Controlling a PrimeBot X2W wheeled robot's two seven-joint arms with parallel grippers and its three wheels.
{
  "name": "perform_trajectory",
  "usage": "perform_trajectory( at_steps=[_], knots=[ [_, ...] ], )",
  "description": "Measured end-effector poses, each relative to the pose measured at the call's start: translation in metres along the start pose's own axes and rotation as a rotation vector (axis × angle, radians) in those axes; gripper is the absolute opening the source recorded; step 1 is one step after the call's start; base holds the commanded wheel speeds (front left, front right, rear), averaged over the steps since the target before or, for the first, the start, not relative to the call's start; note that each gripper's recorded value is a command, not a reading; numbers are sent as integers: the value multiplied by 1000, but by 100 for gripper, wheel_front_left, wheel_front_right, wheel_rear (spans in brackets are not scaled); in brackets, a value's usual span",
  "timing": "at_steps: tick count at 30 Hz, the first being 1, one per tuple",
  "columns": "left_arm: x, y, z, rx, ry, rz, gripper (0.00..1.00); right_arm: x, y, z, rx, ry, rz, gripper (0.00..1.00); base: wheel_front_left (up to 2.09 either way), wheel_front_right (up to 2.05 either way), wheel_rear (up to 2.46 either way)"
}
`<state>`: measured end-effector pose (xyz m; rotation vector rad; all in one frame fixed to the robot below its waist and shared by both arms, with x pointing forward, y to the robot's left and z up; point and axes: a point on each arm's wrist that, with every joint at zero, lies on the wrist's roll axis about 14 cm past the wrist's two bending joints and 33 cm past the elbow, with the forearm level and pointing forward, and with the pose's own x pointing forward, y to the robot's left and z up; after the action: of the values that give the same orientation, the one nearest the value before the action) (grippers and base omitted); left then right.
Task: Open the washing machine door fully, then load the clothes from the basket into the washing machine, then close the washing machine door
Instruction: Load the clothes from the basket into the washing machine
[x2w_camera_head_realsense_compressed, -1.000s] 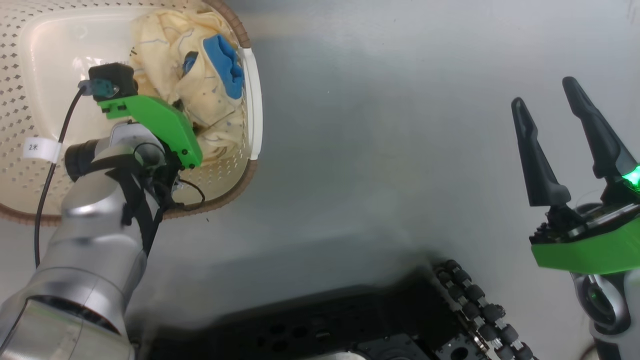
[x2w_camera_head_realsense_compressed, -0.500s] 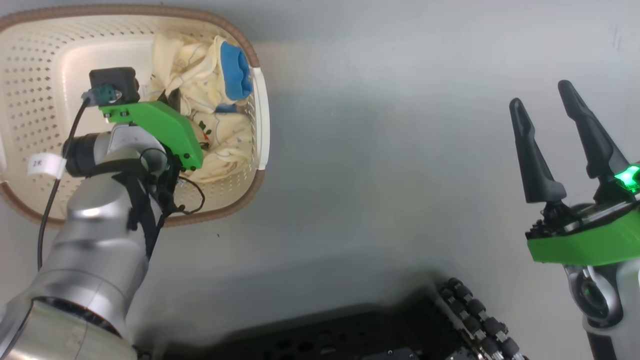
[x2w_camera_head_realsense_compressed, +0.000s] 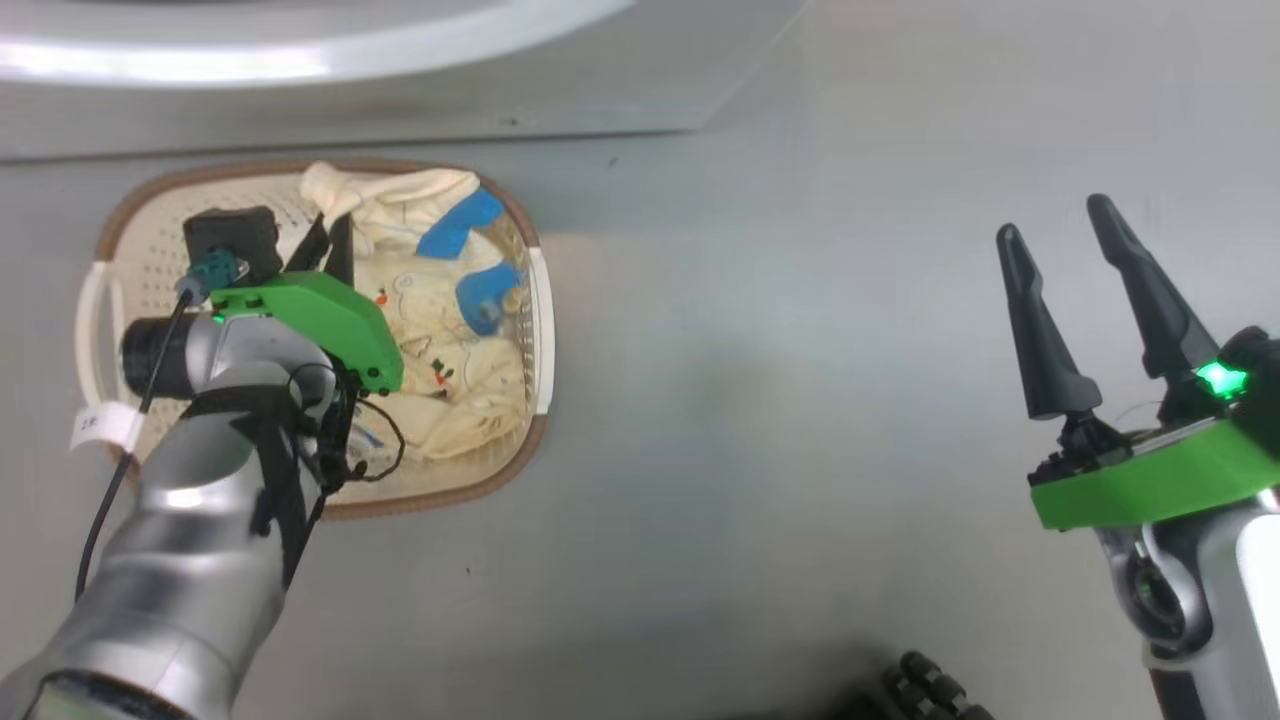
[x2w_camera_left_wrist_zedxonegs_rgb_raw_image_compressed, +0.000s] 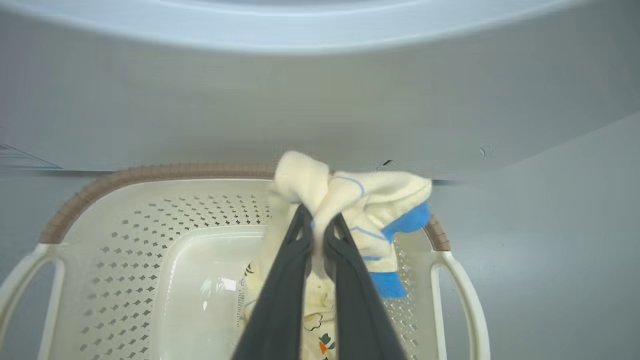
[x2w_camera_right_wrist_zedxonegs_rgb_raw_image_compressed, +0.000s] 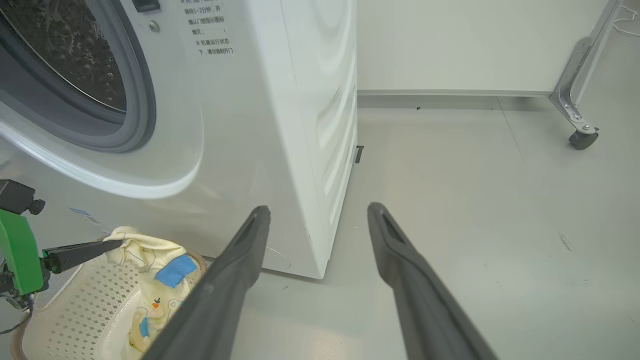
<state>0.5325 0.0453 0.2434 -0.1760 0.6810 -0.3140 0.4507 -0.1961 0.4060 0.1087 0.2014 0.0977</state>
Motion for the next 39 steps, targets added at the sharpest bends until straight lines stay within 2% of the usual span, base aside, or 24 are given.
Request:
perform_trajectory(
  at_steps=[4,17,26,39],
  knots=[
    [-24,-2,43,50,-140,11,0,-9,9,20,15,-48,8,100,0,0,0],
    [-142,-18,103,102,-467,61,0,-56,23,63,42,-142,7,100,0,0,0],
    [-208,-24,118,155,-599,98,0,-88,26,78,19,-172,2,100,0,0,0],
    [-270,-29,99,154,-657,128,0,-128,25,92,-10,-218,-26,100,0,0,0]
  ],
)
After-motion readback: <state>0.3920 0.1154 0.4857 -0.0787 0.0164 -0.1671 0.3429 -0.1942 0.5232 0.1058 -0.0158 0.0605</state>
